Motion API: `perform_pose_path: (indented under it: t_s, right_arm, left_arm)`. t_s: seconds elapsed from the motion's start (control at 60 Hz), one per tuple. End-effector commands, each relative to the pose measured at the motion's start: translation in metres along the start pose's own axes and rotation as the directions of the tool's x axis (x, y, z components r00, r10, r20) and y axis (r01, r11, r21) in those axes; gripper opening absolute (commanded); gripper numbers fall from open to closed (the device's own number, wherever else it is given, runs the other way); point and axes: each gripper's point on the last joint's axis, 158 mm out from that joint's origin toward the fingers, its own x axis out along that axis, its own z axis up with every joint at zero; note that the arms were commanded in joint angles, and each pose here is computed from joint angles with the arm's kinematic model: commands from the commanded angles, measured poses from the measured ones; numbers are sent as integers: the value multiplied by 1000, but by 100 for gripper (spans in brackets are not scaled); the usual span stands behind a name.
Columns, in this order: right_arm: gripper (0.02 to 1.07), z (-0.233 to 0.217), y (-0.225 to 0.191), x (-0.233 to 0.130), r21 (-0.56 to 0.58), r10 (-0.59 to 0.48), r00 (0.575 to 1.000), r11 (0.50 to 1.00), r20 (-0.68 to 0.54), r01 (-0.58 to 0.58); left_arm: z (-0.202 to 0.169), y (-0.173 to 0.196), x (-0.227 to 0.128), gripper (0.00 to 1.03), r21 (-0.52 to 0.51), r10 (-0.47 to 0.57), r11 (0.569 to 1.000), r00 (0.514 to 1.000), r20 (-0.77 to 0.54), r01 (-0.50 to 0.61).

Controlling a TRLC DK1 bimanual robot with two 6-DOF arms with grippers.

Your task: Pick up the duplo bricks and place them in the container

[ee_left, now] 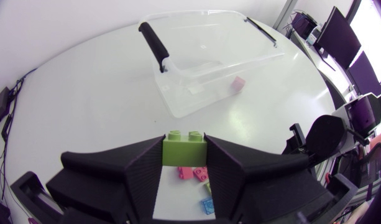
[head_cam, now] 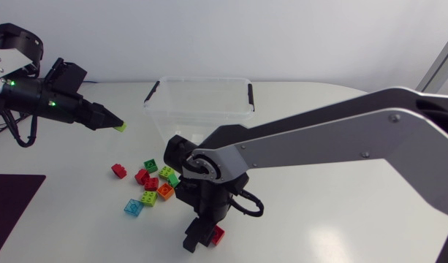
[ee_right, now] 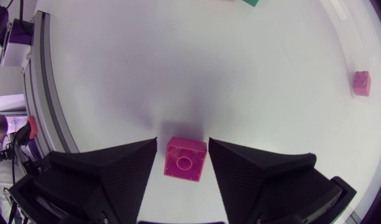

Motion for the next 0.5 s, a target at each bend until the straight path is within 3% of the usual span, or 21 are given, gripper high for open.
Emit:
perform_pose_path:
  t_s: [0.0,0.133,0.2,0.483]
  right_arm:
    - [35,-10,1,14,36,17,998,999,-54,-15]
    - [34,-13,-1,12,38,8,998,999,-56,-6]
    - [30,-6,-4,-3,49,1,1000,999,-16,0]
    - [30,11,-33,-86,113,-71,984,992,163,52]
  left_arm:
    - [24,-5,-11,36,12,1,1000,999,52,-2]
    - [32,-7,-8,36,22,-6,1000,998,61,5]
    - [39,-11,-3,36,24,-14,1000,997,70,12]
    - [94,-35,28,37,50,-40,998,989,140,33]
